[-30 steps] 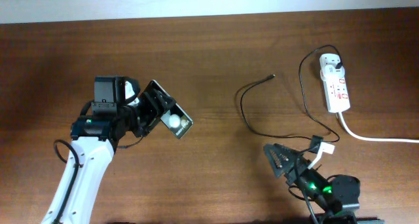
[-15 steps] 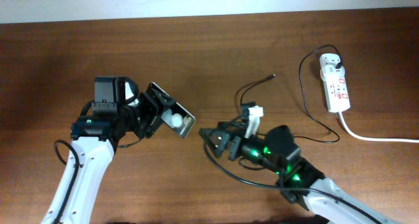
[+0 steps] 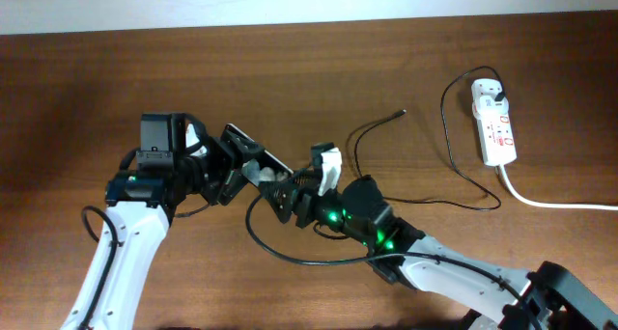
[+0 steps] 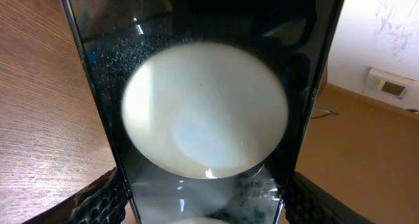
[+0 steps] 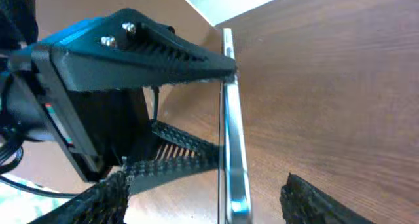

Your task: Plug charger to phone and switch on socket

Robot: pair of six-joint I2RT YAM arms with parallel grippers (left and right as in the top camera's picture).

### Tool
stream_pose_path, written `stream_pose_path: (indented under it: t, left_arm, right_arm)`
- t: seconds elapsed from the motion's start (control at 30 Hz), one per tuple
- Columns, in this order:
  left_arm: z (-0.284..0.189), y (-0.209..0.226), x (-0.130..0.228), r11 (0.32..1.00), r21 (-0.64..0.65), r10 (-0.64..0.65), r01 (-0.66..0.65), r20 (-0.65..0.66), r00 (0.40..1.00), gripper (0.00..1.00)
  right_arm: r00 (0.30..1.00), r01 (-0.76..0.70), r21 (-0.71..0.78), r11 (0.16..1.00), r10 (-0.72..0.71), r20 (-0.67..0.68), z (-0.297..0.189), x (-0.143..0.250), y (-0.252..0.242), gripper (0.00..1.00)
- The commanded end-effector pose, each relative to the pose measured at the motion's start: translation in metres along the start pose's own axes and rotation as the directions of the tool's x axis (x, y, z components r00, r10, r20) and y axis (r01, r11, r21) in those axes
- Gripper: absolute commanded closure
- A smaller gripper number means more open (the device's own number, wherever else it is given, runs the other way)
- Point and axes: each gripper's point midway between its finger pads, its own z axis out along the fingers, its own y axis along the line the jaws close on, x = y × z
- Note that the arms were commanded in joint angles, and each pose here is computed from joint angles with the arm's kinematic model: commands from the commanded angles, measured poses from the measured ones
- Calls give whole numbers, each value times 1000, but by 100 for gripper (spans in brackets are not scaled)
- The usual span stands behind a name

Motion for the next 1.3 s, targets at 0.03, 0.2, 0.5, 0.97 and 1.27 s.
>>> stream_pose_path:
  t: [0.03, 0.2, 0.5, 0.97, 1.27]
  left_arm:
    - [0, -13, 14, 999, 44, 21, -18, -59, 998, 33]
    - [-1, -16, 21, 998, 67, 23, -16, -98, 995, 33]
    - [-1, -17, 22, 997, 68, 25, -18, -102, 994, 32]
    - [-3, -15, 14, 998, 67, 14, -9, -77, 997, 1]
    - [-116, -7, 5, 892, 22, 432, -451, 247, 867, 1]
  right_arm:
    - [999, 28, -18, 999, -28, 26, 8, -11, 10, 37]
    - [999, 25, 7, 1000, -25, 32, 9, -11, 4, 50]
    - [999, 23, 16, 1000, -24, 31, 9, -11, 2, 75]
    - [1000, 23, -7, 1000, -23, 12, 9, -8, 6, 96]
    - [945, -325, -102, 940, 326, -2, -6, -47, -11, 96]
